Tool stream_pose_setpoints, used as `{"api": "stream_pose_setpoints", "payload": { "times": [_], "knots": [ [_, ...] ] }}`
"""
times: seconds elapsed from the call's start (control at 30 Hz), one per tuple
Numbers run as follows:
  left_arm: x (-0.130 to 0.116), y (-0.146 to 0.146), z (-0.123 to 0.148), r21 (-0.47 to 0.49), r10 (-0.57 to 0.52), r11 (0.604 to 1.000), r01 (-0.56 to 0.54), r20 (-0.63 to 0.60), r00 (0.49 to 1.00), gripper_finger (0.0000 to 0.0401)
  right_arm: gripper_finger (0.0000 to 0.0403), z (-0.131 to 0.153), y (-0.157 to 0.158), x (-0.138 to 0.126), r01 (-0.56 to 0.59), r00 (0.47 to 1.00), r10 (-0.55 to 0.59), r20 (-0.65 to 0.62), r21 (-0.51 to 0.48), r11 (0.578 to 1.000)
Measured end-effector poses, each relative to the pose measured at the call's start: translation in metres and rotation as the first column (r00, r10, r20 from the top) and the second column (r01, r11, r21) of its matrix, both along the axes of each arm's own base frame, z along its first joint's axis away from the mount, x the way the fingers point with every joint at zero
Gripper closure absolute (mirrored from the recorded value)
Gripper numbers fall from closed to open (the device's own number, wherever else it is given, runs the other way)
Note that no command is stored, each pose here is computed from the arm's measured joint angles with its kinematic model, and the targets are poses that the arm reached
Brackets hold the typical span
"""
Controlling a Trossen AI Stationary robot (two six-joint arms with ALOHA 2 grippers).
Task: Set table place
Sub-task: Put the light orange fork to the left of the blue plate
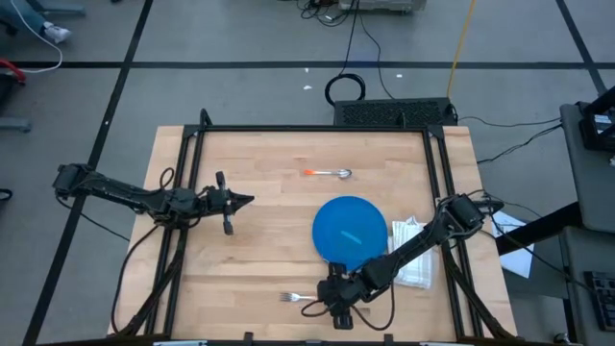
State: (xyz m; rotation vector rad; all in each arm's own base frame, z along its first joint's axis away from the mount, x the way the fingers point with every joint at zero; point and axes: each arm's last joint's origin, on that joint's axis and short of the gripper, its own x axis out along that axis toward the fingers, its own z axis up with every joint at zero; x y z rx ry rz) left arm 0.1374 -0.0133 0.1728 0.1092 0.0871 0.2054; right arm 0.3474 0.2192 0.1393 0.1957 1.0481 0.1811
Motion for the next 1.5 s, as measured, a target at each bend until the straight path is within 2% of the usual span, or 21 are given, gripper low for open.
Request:
{"api": "stream_pose_setpoints", "payload": {
  "times": [0.53,0.67,0.9,1.07,1.3,1.5],
  "knots": [
    [0.000,0.000,-0.001,-0.003,-0.002,1.000,0.002,-0.006,1.000,0.0391,0.0208,-0.021,0.004,0.001,-0.021,0.999,0.020,-0.026,-0.041,0.999],
    [0.000,0.000,-0.001,-0.003,-0.003,1.000,0.003,-0.006,1.000,0.0391,0.0244,-0.022,0.004,0.001,-0.023,0.999,0.021,-0.029,-0.041,0.999],
    [0.000,0.000,-0.001,-0.006,-0.002,1.000,0.002,-0.006,1.000,0.0391,0.0356,-0.022,0.005,0.004,-0.028,1.000,0.028,0.001,-0.024,0.999],
    [0.000,0.000,-0.001,-0.012,-0.001,1.000,0.001,-0.005,1.000,0.0391,0.0359,-0.018,0.005,0.006,-0.039,0.999,0.039,0.030,0.004,0.999],
    [0.000,0.000,-0.001,-0.013,-0.001,1.000,0.001,-0.006,1.000,0.0391,0.0359,-0.001,-0.003,0.011,0.068,0.993,-0.070,0.092,0.018,0.997],
    [0.000,0.000,-0.001,-0.013,-0.001,1.000,0.001,-0.006,1.000,0.0391,0.0359,0.024,-0.022,0.019,0.212,0.959,-0.212,0.189,0.017,0.977]
  ]
}}
